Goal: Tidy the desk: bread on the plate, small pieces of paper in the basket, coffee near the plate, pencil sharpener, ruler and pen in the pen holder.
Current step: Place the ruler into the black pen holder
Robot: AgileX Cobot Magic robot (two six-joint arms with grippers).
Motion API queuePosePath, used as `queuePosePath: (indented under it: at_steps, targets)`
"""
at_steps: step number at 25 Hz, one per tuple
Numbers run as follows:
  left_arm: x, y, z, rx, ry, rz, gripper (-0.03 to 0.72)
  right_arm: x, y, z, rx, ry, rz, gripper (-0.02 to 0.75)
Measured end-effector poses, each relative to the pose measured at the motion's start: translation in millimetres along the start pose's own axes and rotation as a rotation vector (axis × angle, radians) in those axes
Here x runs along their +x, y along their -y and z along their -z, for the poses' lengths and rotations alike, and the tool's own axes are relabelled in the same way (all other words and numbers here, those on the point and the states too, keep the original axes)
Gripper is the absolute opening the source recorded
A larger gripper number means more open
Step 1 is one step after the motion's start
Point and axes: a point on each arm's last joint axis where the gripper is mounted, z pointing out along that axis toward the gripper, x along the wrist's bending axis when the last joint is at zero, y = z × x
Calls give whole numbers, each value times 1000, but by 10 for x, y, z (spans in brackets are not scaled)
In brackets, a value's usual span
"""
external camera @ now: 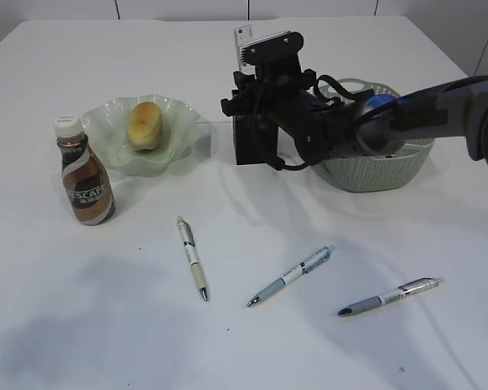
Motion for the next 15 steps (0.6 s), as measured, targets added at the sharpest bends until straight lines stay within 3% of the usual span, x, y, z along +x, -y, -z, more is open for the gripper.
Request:
queuePosePath:
  at_steps: [15]
  targets:
    - [0,0,0,0,0,0,466,1,9,-1,2,0,-6,305]
